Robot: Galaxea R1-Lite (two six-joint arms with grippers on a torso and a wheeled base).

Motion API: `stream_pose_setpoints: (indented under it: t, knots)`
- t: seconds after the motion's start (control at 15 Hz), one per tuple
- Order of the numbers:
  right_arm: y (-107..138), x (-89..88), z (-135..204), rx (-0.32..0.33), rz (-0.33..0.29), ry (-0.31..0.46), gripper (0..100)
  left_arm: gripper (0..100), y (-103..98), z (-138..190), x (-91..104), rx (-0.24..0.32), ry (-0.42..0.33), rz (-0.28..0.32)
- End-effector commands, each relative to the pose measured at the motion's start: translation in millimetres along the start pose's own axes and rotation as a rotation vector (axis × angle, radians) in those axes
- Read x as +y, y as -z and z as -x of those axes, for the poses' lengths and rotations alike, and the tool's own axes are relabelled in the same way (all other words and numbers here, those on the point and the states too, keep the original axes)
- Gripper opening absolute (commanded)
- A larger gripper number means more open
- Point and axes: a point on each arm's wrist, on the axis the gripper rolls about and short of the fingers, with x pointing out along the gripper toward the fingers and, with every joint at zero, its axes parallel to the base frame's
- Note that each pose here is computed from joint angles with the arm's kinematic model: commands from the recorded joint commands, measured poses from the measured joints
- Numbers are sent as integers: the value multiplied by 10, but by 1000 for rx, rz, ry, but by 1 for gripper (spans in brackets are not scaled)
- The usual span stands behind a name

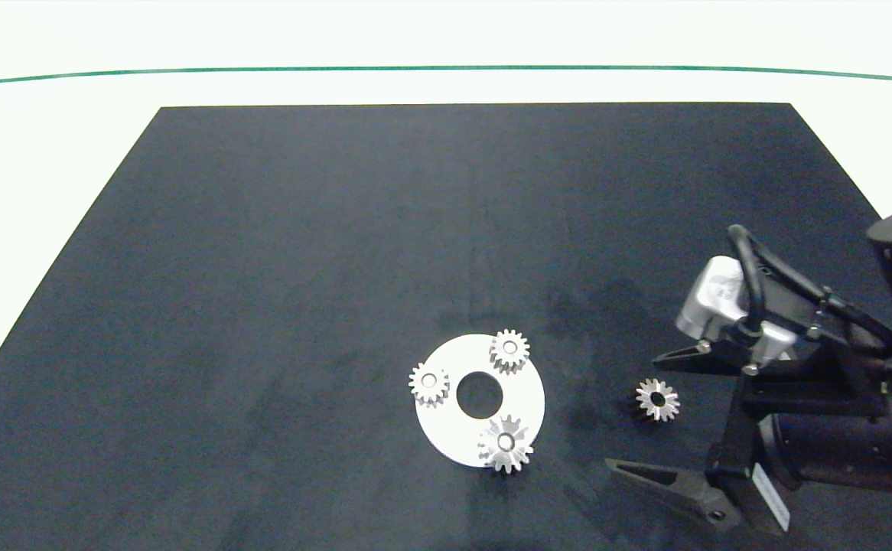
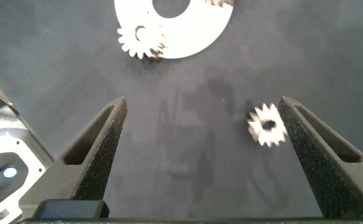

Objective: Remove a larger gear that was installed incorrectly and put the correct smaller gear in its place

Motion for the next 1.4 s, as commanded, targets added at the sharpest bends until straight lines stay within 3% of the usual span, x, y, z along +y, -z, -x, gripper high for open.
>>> stream_pose_setpoints:
  t: [0.07,0.4,0.67,1.13,1.4]
  knots:
    - [-132,177,-374,77,68,-26,100,100,-17,-18,2,6,2,-1]
    - [-284,412,-638,133,170,9,100,100,-27,-72,3,29,4,-5]
    - [-287,539,-814,170,192,-2,100,100,-33,-84,4,34,4,-5]
    - [-216,607,-1078,228,177,-11,100,100,-30,-90,4,37,6,-5]
    - [-266,613,-1226,205,143,2,100,100,-19,-99,2,43,7,-5]
